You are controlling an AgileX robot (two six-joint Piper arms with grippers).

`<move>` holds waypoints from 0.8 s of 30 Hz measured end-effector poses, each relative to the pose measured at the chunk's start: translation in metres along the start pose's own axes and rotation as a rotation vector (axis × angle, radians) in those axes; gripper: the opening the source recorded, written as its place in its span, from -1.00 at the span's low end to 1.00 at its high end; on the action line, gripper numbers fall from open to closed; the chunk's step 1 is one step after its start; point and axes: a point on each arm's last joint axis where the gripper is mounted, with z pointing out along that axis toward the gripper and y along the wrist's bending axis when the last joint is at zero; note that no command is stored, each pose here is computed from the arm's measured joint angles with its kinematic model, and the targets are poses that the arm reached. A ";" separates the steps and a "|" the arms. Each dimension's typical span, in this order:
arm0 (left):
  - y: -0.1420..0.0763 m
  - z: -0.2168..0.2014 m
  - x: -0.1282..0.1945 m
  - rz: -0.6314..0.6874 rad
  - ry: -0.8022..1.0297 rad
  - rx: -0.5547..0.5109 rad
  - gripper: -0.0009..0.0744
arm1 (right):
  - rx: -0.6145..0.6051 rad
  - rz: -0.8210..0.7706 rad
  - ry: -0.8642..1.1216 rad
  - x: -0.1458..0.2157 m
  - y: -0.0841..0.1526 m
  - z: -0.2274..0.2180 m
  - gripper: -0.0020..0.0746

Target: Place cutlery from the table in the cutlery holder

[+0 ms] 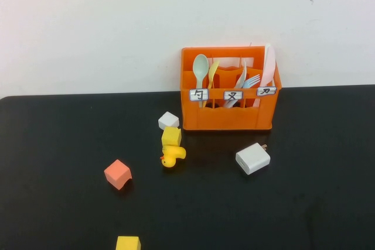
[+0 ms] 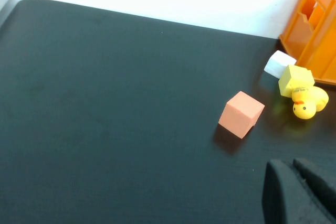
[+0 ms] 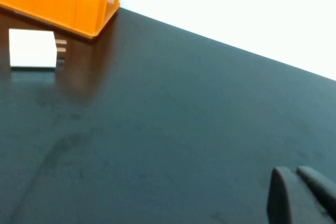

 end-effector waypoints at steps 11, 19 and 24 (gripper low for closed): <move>0.000 0.000 0.000 0.000 0.000 0.000 -0.98 | 0.011 0.130 0.009 0.000 -0.001 0.000 -0.95; 0.000 0.000 0.000 0.002 0.000 0.000 -0.98 | 0.066 0.261 0.021 0.002 -0.004 0.000 -0.95; 0.000 0.000 0.000 0.002 0.000 0.000 -0.98 | 0.067 0.270 0.019 0.001 -0.004 -0.001 -0.95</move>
